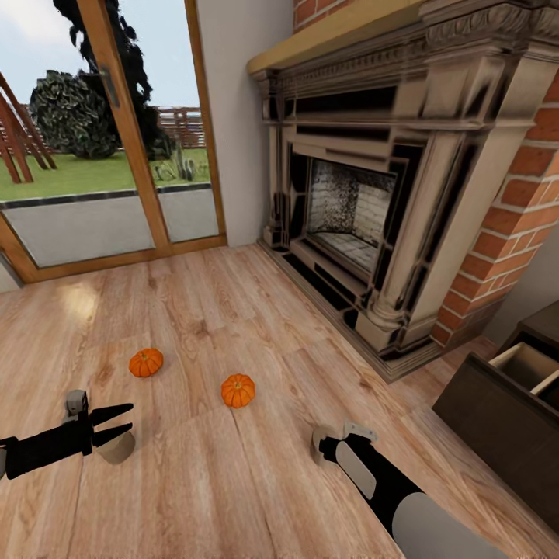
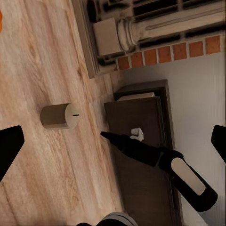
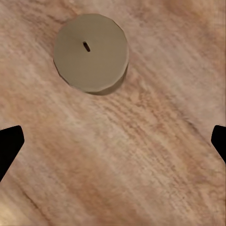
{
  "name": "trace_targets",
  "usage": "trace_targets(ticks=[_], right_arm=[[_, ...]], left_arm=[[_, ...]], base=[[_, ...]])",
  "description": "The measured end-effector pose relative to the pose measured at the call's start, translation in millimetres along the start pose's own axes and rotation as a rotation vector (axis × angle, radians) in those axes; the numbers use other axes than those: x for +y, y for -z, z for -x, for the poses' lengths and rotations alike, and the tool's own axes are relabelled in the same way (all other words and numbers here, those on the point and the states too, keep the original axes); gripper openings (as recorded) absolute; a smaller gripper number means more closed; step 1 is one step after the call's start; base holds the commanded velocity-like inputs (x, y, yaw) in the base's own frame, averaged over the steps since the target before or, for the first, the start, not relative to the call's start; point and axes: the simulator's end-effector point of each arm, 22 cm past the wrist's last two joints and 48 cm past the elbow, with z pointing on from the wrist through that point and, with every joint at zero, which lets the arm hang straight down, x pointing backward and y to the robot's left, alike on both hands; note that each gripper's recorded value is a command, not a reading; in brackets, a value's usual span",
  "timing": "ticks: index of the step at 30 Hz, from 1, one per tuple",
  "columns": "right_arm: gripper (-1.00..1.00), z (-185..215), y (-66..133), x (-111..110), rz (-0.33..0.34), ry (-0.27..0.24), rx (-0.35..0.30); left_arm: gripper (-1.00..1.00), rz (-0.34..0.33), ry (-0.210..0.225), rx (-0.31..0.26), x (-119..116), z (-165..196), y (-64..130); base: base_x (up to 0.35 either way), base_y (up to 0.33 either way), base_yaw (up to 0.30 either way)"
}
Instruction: Place each of the two pumpkins and all three candles from the living room inside a cabinet in the living room (use any cabinet), then make sure every cabinet is closed, and position the cauldron so it is next to a table in the living room.
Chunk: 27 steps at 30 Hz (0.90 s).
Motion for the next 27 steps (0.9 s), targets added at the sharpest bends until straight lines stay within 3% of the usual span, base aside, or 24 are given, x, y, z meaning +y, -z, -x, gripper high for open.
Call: trace_targets(ticks=[6,10,17,27], right_arm=[[1.00,-10,-9.6,-1,-0.002,0.002,0.024],[1.00,-18,-15.9,-3,-0.005,0.003,0.040],[1.00,-18,-15.7,-1,0.000,0.009,0.040],[1.00,-16,-15.5,1,0.005,0.041,0.027]], left_arm=[[1.00,-0.191,0.023,0.042,-31,-13,-3.2],[1.00,-0.225,0.043,0.064,-32,-20,-6.4],[1.00,-0.329,0.047,0.064,-53,-20,0.8],[1.00,-0.335,0.045,0.065,-53,-22,1.6]], base=[[0.000,0.000,0.000],[0.000,0.000,0.000],[0.003,0.000,0.000],[0.119,0.049,0.000]])
